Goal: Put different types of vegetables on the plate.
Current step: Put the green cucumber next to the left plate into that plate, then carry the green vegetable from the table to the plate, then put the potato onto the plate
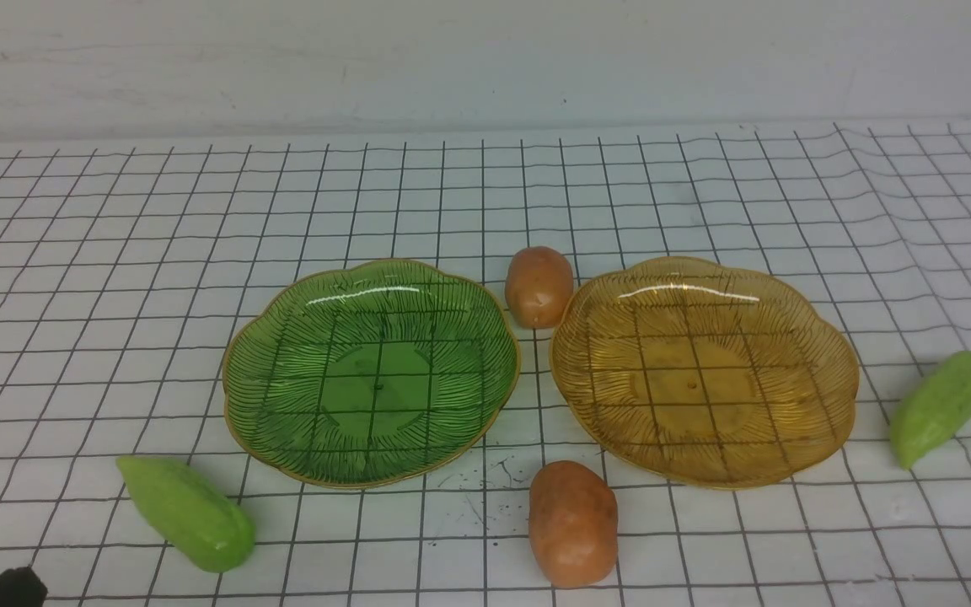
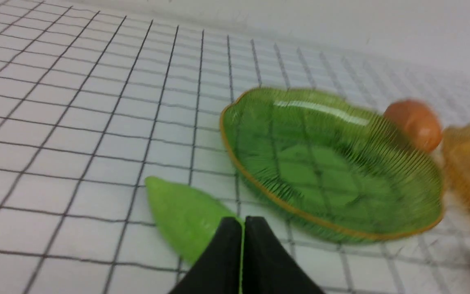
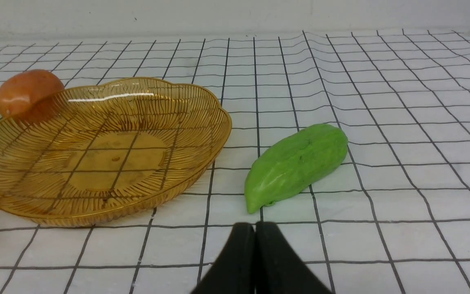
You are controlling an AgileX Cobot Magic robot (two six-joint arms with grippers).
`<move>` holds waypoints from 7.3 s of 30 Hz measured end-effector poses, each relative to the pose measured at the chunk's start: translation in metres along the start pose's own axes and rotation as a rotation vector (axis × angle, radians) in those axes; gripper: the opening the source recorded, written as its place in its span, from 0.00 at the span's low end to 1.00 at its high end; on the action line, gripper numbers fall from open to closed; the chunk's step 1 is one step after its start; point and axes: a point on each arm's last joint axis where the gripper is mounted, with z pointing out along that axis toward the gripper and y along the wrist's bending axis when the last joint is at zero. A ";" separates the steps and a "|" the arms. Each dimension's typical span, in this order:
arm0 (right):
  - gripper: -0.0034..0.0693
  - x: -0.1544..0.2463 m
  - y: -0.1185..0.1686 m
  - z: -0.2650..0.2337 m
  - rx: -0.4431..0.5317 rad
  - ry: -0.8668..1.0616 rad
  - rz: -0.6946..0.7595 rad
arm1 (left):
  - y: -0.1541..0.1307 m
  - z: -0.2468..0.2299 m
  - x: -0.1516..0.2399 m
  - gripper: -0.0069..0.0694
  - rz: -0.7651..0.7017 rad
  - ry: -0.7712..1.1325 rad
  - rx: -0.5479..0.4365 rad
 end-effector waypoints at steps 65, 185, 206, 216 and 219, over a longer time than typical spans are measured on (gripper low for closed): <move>0.03 -0.162 0.041 -0.005 -0.421 0.321 0.282 | 0.015 0.182 -0.067 0.14 -0.331 1.026 -0.296; 0.65 -0.104 0.265 0.309 -0.699 0.815 0.298 | -0.086 0.078 -0.172 0.08 0.306 0.802 0.172; 0.81 -0.204 0.216 0.268 -0.514 0.993 0.051 | -0.085 0.065 -0.174 0.08 0.341 0.805 0.160; 0.81 -0.137 0.257 0.200 -0.431 1.170 -0.216 | -0.084 0.064 -0.173 0.08 0.350 0.817 0.152; 0.81 -0.116 0.263 0.205 -0.405 1.223 -0.240 | -0.083 0.064 -0.173 0.08 0.354 0.817 0.151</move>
